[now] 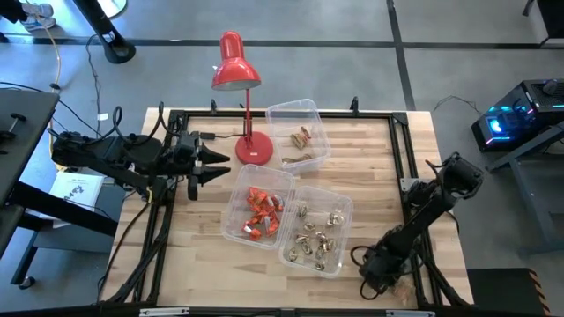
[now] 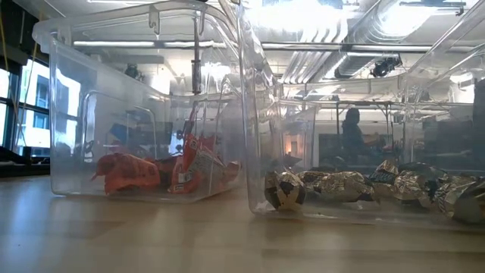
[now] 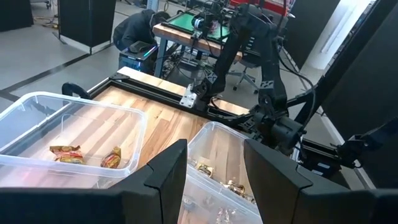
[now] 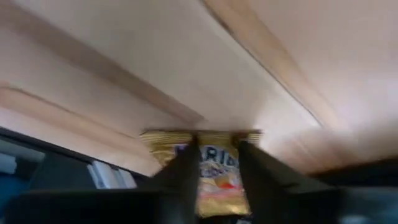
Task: Sort candy
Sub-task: Put the yellow candy into the top right transparent bin
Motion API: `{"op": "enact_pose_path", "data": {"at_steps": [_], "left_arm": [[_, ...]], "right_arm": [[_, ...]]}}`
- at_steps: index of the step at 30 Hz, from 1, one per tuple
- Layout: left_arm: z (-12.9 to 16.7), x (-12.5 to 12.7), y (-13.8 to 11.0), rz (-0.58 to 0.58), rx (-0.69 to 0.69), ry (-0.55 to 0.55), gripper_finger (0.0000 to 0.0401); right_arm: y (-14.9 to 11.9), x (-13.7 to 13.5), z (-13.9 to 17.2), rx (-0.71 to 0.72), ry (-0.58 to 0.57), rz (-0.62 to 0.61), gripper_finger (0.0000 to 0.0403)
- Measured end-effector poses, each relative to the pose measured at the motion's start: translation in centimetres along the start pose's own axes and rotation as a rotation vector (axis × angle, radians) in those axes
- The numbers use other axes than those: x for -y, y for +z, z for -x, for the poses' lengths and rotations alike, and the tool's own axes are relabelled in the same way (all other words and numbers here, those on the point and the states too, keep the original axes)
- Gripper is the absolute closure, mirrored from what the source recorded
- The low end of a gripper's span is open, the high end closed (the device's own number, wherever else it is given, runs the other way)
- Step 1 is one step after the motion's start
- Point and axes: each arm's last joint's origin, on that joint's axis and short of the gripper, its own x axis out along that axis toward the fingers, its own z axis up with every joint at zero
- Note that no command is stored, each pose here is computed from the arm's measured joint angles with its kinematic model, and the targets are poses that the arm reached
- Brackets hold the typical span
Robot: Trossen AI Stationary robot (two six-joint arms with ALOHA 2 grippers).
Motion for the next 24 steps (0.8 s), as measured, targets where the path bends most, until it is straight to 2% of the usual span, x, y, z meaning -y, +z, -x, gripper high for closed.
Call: {"op": "enact_pose_path", "data": {"at_steps": [3, 4, 6, 9, 12, 15, 19, 22, 24], "left_arm": [[0.0, 0.0, 0.0, 0.000, 0.001, 0.000, 0.0247], [0.0, 0.0, 0.0, -0.006, 0.004, 0.000, 0.0247], [0.0, 0.1, 0.2, -0.021, 0.019, -0.005, 0.0247], [0.0, 0.2, 0.6, -0.049, 0.055, -0.017, 0.0247], [0.3, 0.3, 1.0, -0.075, 0.098, -0.029, 0.0247], [1.0, 0.2, 1.7, -0.081, 0.147, -0.042, 0.0247], [2.1, 0.1, 2.6, -0.068, 0.189, -0.052, 0.0247], [2.8, -0.1, 2.8, -0.074, 0.202, -0.055, 0.0247], [3.1, -0.3, 2.7, -0.075, 0.201, -0.054, 0.0247]], "right_arm": [[0.0, -1.0, 0.9, 0.102, 0.019, 0.041, 0.0369], [0.0, -1.3, 1.3, 0.153, 0.021, 0.054, 0.0385], [-0.1, -1.9, 2.4, 0.251, 0.006, 0.070, 0.0388], [-0.6, -2.4, 4.6, 0.359, -0.083, 0.090, 0.0399], [-2.5, -3.3, 8.8, 0.427, -0.131, 0.101, 0.0401], [-4.7, -3.0, 13.6, 0.541, -0.240, 0.071, 0.0402], [-7.0, -2.0, 20.0, 0.815, -0.205, -0.031, 0.0402], [-6.9, -1.6, 23.2, 1.060, -0.054, -0.068, 0.0402], [-6.0, -1.1, 24.8, 1.195, -0.035, -0.109, 0.0402]]}}
